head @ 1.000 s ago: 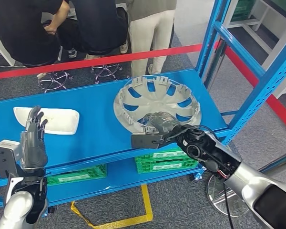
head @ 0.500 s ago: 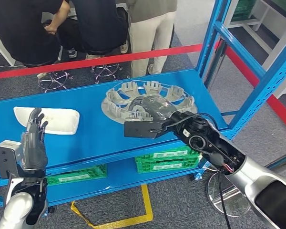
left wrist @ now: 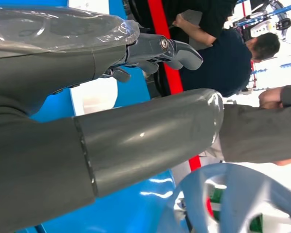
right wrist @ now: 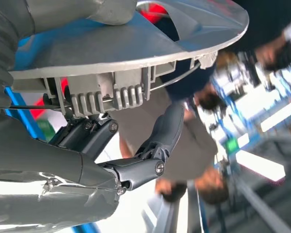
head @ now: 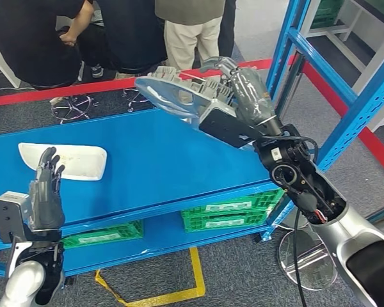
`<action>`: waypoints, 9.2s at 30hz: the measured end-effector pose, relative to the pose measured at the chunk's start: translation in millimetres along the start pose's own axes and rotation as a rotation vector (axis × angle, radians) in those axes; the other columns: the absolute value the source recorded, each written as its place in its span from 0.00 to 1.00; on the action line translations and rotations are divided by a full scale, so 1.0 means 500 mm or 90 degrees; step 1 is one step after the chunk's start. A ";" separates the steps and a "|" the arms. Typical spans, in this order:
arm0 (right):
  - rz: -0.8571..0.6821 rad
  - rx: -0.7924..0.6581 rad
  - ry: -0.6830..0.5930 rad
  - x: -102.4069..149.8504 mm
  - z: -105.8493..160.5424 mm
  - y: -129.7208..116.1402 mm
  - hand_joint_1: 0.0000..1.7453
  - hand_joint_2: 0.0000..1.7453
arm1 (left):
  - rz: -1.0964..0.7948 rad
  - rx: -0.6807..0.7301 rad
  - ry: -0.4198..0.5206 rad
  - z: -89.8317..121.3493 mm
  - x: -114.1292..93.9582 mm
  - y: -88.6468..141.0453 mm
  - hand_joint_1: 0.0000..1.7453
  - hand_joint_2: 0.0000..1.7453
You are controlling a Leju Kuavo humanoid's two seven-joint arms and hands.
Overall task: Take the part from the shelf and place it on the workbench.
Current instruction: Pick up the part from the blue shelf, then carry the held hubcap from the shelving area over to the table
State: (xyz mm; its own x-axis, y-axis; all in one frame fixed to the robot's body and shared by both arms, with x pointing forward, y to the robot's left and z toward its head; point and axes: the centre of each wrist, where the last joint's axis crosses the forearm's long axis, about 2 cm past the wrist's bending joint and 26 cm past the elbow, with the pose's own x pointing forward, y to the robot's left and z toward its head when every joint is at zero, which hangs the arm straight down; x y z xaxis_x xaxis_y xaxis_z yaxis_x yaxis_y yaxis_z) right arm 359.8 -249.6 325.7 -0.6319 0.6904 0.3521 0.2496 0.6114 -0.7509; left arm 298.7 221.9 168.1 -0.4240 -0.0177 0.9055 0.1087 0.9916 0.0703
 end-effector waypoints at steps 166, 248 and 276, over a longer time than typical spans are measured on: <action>0.048 -0.245 -0.097 0.045 0.120 0.002 1.00 1.00 | 0.004 0.014 -0.107 -0.001 0.041 -0.027 0.00 1.00; -0.222 -0.197 -0.191 0.178 0.110 0.023 1.00 1.00 | 0.001 0.031 -0.132 0.000 0.053 -0.032 0.00 1.00; -0.230 -0.198 -0.195 0.178 0.112 0.021 1.00 1.00 | 0.003 0.033 -0.146 -0.011 0.063 -0.039 0.00 1.00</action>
State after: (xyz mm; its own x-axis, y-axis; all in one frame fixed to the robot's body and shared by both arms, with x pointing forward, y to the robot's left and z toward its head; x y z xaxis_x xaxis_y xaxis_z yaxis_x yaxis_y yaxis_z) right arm 265.0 -203.6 317.8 -0.8896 0.3008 0.3438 0.1531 0.9053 -0.3962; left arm 288.2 201.3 197.8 -0.6179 0.0104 0.7862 0.0672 0.9970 0.0396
